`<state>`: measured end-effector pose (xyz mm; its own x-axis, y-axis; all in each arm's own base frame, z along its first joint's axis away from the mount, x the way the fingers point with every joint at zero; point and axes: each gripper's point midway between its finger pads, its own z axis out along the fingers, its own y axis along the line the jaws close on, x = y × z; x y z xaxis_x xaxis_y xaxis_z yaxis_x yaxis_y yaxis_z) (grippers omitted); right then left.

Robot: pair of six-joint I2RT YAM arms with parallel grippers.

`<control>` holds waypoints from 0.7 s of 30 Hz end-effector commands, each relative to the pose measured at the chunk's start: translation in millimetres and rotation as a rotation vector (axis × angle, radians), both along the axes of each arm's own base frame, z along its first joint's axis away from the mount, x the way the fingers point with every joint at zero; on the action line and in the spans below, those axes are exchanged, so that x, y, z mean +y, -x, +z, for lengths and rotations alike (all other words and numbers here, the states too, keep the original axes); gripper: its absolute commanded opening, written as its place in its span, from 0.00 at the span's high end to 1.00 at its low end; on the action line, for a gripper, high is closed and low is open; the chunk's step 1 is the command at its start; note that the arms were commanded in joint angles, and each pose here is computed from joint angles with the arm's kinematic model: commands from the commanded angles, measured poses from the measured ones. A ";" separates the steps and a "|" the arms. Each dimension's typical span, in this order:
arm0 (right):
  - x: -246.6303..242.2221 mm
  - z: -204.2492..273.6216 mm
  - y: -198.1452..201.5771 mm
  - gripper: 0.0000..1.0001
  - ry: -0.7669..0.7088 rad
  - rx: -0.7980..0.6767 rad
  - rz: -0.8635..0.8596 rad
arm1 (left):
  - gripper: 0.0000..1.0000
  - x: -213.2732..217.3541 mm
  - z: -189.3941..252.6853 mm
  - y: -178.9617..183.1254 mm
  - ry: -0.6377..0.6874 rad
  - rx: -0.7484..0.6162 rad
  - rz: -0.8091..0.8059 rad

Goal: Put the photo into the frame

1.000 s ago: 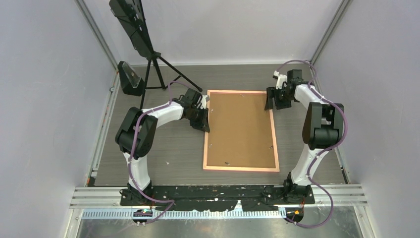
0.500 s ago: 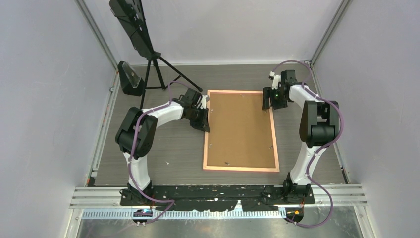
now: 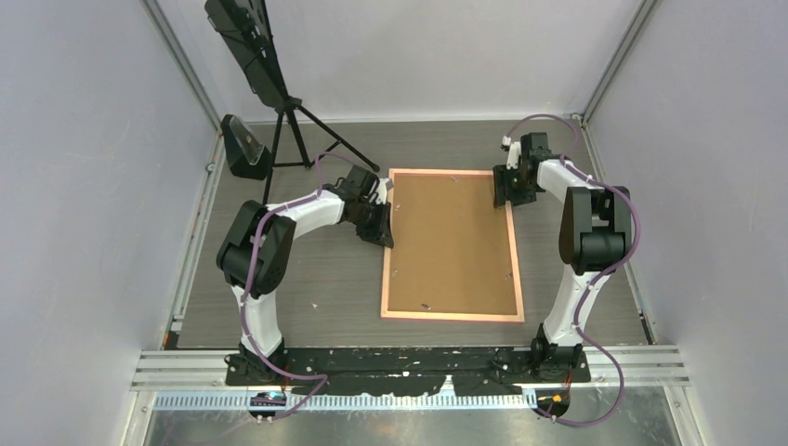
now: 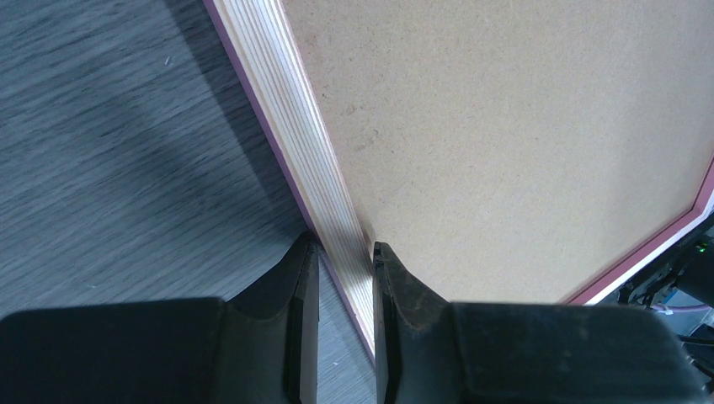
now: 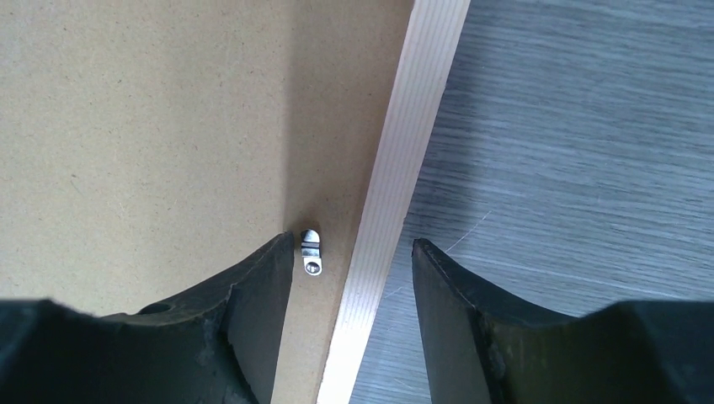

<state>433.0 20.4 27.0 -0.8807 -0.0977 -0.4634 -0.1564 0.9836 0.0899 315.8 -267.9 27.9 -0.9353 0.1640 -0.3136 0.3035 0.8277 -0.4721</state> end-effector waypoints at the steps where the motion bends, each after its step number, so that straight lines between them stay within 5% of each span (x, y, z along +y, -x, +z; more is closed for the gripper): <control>1: -7.7 4.1 -15.6 0.42 0.050 -0.046 -0.025 | 1.00 1.5 -3.7 -2.4 -0.008 -0.001 -0.019; 11: -11.0 1.5 -13.3 0.60 0.067 -0.038 -0.033 | 1.00 1.3 -2.5 -2.8 -0.007 -0.004 -0.019; 21: -14.7 1.2 -3.7 0.66 0.089 -0.020 0.011 | 1.00 2.0 -1.9 -3.3 -0.008 -0.005 -0.017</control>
<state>438.2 16.6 28.3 -0.8723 -0.1044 -0.4777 -0.1488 0.9873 0.0560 316.0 -267.7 27.9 -0.9354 0.1634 -0.3135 0.3029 0.8277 -0.4724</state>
